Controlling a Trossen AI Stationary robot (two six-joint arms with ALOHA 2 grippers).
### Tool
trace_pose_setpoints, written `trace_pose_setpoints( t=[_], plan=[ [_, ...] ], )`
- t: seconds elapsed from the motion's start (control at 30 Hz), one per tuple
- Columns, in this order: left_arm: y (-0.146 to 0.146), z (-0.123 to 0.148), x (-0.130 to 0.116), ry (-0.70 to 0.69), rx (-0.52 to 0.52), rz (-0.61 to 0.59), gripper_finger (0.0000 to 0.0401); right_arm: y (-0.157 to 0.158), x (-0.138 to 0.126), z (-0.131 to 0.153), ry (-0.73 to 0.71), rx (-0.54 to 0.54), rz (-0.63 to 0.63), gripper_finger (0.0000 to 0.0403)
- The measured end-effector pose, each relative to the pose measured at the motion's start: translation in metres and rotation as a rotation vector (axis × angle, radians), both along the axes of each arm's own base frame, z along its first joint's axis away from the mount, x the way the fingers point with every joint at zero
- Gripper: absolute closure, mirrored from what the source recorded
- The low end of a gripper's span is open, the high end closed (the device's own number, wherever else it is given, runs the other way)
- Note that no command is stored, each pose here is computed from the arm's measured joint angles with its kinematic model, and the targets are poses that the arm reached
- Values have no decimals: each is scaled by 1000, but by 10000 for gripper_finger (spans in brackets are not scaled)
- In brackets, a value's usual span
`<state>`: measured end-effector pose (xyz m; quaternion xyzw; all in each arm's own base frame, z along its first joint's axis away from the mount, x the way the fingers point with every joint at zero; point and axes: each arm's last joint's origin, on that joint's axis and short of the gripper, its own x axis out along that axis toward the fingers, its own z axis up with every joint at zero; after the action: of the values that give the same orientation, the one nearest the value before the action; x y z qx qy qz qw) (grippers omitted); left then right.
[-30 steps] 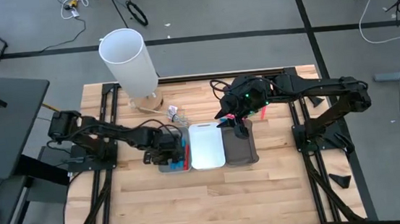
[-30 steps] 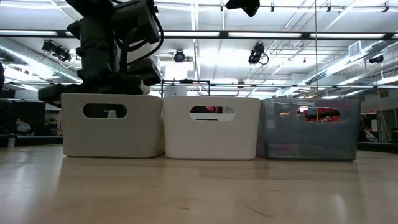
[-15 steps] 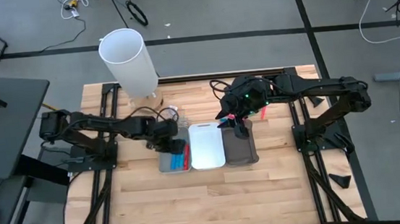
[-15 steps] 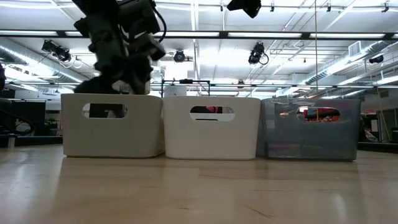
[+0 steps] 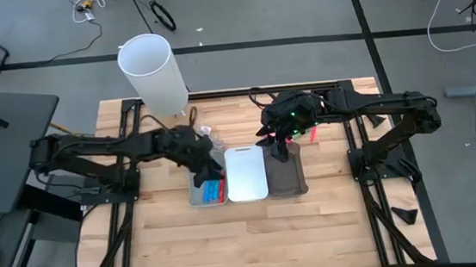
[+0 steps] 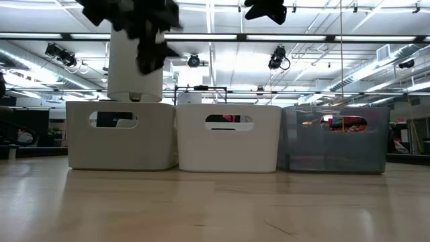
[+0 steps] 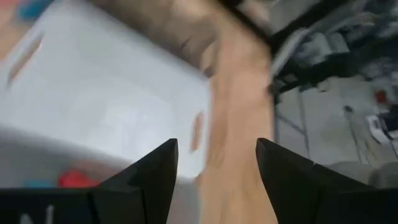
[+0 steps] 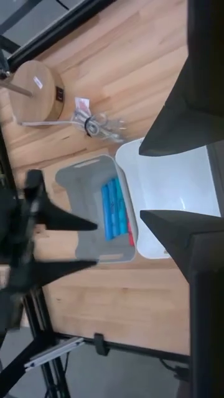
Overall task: Pick & Place Markers
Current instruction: Put the top yellow pen into the white bin
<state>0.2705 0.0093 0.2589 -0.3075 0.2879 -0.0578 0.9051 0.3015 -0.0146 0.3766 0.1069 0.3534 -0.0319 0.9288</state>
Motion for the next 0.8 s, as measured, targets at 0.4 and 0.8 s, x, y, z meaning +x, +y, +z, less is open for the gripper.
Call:
trace_pose_setpoints(
  t=[0.4,0.8],
  plan=[
    [2,57,-29,-390,245,-42,177,2,2,2,-21,72,-53,253],
    [0,81,-40,-557,352,87,196,2,3,3,-40,77,-46,253]
  ],
)
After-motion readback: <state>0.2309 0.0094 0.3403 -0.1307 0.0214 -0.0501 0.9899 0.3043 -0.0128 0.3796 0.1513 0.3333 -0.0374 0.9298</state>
